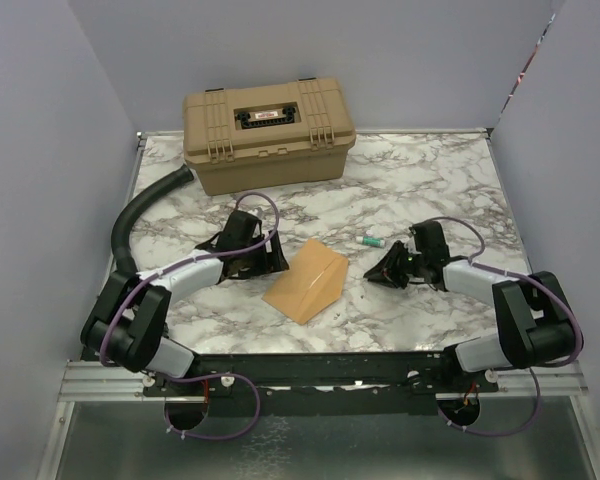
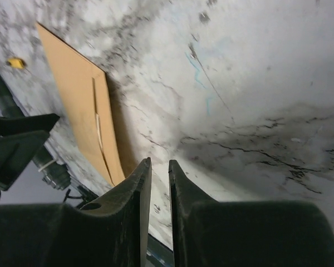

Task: Place the letter into the envelope and seal it

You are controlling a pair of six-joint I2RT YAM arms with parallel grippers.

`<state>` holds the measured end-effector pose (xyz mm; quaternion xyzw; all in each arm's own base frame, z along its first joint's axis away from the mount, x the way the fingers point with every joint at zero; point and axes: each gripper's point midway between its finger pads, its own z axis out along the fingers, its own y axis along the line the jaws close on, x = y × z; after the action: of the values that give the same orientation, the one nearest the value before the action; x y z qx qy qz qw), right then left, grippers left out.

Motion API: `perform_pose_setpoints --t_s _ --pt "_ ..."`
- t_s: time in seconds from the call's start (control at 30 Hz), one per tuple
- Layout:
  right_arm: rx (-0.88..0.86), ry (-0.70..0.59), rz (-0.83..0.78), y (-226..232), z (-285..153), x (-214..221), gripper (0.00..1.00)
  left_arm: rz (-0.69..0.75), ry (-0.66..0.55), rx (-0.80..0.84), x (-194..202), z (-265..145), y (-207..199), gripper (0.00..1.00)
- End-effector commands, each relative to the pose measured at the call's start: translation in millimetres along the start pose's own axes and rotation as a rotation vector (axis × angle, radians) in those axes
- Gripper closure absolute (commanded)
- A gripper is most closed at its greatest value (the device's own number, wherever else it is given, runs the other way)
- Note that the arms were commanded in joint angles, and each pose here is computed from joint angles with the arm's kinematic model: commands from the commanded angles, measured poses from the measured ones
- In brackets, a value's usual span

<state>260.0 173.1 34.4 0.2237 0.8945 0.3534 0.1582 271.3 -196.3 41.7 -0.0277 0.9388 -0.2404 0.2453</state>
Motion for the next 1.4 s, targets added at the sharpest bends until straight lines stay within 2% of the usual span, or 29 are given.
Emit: perform_pose_setpoints --t_s 0.0,0.07,0.3,0.43,0.53,0.77,0.93,1.37 --pt "0.005 0.135 -0.024 -14 3 34 0.79 -0.030 0.104 0.025 27 10 3 0.27" --pt "0.006 0.167 -0.030 -15 7 42 0.79 -0.054 0.156 0.036 39 13 3 0.35" --pt "-0.054 0.279 -0.049 0 23 64 0.79 -0.140 0.272 0.054 72 14 0 0.43" --pt "-0.150 0.312 -0.040 17 26 69 0.77 -0.155 0.290 0.052 80 13 1 0.61" --pt "-0.254 0.341 -0.029 34 26 71 0.76 -0.149 0.278 0.022 83 14 8 0.67" --pt "-0.317 0.339 -0.047 51 32 64 0.76 -0.156 0.268 0.023 82 17 8 0.71" --pt "-0.303 0.354 -0.064 52 38 62 0.84 -0.161 0.287 0.026 87 22 9 0.77" --pt "-0.234 0.372 -0.099 46 56 58 0.89 -0.173 0.293 0.029 89 26 9 0.78"
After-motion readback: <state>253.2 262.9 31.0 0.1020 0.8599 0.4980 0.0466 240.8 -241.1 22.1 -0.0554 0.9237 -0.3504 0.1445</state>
